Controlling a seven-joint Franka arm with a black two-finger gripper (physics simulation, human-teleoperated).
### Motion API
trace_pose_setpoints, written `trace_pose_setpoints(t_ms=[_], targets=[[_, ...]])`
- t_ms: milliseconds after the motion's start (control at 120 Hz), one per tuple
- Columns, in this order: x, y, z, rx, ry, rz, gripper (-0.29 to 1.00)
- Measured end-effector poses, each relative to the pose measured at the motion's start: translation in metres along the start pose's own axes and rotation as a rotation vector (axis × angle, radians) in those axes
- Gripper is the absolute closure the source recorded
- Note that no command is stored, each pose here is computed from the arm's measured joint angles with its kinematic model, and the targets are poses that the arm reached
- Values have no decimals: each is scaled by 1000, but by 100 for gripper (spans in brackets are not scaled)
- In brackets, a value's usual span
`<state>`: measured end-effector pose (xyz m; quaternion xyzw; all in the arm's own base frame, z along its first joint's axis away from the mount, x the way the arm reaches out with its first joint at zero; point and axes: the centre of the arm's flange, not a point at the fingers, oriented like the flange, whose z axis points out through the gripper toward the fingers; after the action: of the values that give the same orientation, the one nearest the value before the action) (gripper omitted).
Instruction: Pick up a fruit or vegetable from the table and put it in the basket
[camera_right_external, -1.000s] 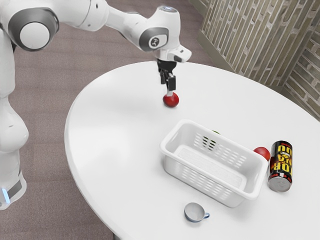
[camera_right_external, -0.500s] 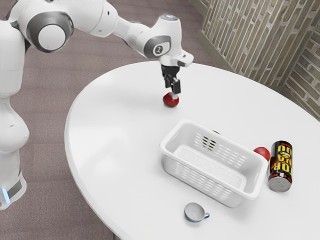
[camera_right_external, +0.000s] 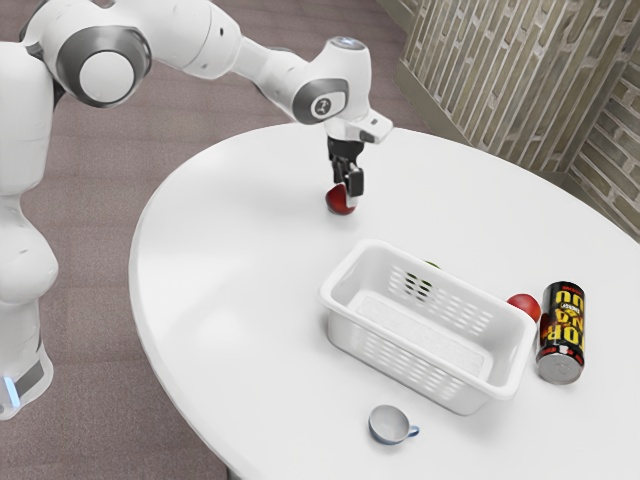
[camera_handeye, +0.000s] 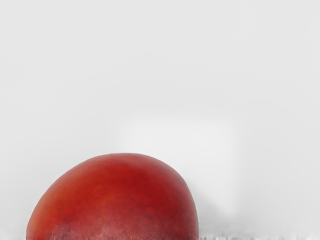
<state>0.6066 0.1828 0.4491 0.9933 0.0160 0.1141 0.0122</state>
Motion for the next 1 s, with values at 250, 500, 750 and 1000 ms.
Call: trace_pose_setpoints(t_ms=[250,500,750,1000], targets=[[-4,0,5,-4,-37,-2,2],[-5,-2,9,-6,-48,-8,2],[0,-6,13,-6,-31,-16,2],[4,-11,21,-6,-14,-23,2]])
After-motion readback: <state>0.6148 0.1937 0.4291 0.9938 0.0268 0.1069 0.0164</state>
